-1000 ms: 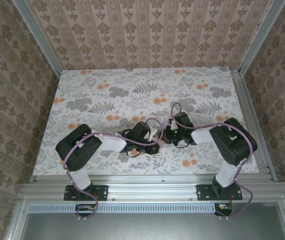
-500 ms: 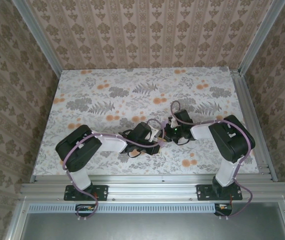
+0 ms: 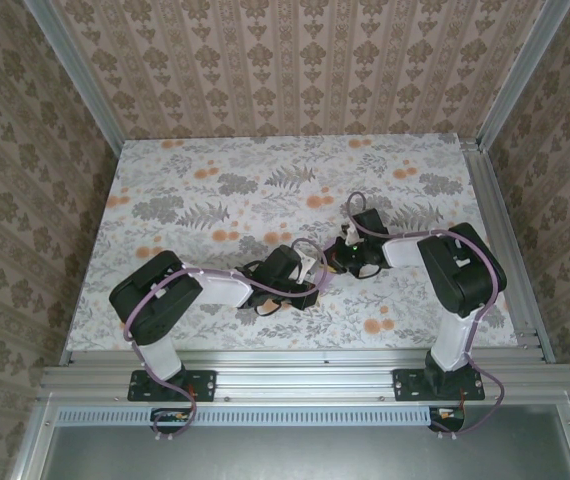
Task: Fold a paper plane with a square sheet of paper (pick it up from the middle)
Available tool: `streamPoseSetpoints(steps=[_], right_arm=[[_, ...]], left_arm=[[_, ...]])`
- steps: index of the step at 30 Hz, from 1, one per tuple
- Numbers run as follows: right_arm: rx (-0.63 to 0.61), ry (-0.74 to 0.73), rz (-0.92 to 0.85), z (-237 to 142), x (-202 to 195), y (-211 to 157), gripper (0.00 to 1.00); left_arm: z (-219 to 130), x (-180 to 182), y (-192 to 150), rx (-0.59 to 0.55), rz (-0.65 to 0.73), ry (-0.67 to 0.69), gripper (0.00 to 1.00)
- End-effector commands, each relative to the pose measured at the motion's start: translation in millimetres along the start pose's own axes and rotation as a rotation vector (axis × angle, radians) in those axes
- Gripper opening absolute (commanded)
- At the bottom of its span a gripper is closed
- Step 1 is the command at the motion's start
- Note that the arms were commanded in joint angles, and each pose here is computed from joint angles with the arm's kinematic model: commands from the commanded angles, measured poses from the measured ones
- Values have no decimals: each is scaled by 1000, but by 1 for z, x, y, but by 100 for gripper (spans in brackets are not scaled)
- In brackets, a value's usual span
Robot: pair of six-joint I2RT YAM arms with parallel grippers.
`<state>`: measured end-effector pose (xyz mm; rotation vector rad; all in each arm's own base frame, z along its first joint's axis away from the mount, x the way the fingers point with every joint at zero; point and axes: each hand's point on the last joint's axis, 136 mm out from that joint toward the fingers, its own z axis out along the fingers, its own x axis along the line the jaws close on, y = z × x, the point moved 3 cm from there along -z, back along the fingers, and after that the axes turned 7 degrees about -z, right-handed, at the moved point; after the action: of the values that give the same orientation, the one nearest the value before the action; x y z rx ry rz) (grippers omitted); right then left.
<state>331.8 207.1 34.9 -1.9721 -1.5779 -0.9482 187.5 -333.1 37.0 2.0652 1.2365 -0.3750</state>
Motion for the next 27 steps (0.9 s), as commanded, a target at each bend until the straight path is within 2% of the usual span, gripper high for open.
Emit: streamPoseSetpoints(steps=[1,27], right_arm=[[-143,-157,13,-4,-32,37,3],[-170,-175,0,-13,-42,88,3]], left_arm=[[-10,59,-108,385,-114,233,4],[-13,58,-115,414,-117,219,2]])
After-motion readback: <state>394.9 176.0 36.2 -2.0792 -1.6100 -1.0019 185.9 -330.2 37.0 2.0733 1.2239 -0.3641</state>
